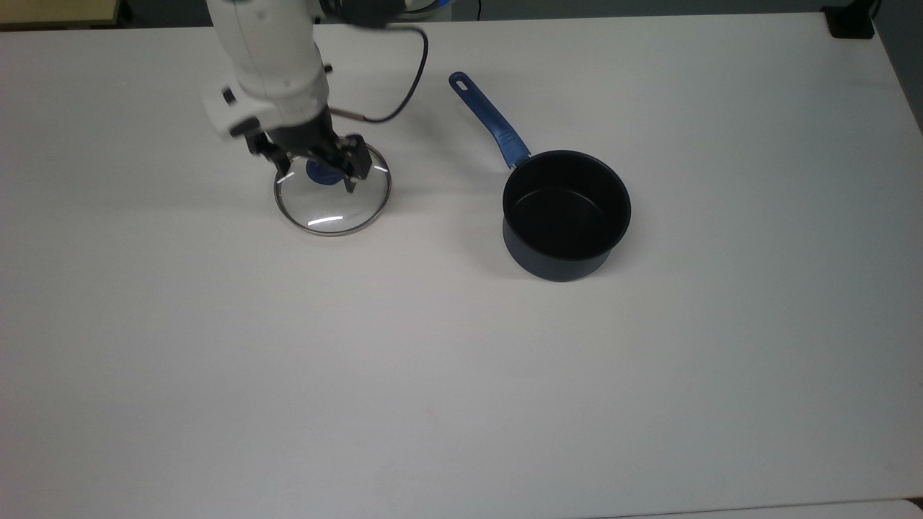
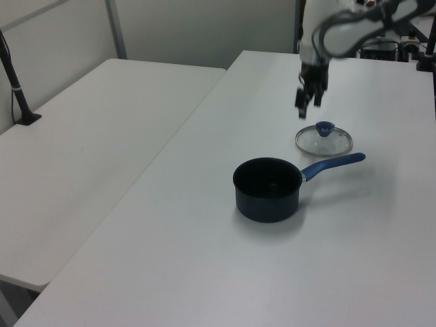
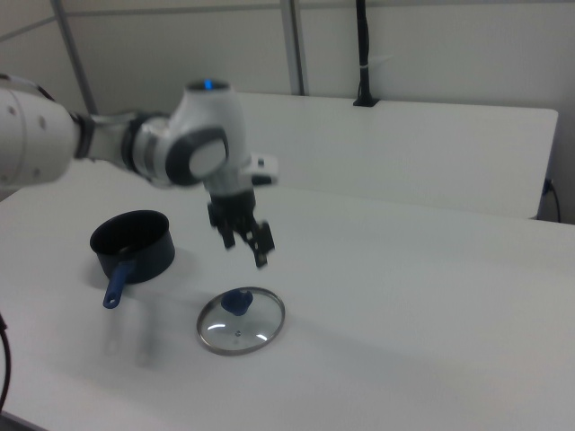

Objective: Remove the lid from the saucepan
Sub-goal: 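Open the gripper, release the knob, and raise the gripper away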

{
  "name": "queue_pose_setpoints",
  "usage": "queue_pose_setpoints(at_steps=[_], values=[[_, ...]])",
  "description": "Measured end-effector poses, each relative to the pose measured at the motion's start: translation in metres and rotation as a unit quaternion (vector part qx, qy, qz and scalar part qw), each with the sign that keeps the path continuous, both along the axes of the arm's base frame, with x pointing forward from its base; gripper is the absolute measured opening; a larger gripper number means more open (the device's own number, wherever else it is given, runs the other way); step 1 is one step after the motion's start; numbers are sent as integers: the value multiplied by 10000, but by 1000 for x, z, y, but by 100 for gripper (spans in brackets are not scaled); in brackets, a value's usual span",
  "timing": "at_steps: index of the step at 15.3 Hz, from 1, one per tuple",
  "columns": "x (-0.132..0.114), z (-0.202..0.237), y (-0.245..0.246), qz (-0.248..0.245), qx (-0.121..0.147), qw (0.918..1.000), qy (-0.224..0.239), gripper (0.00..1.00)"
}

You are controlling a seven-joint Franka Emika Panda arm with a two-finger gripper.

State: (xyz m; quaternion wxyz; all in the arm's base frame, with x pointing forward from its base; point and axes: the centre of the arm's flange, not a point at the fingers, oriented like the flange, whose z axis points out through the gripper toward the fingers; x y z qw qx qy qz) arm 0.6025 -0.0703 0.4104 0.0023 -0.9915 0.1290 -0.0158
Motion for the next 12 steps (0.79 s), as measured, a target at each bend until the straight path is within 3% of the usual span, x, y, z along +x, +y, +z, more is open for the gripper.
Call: queue_pose_setpoints(at_steps=[2,5,9,12], values=[[-4,70,1,-254,1,9997,50,100],[-43,171,4,-328,-15,9994,128,100],[-71,210,1,-368,-17,9993,60,100],[-69,212,3,407,-75,9991,-1,100]])
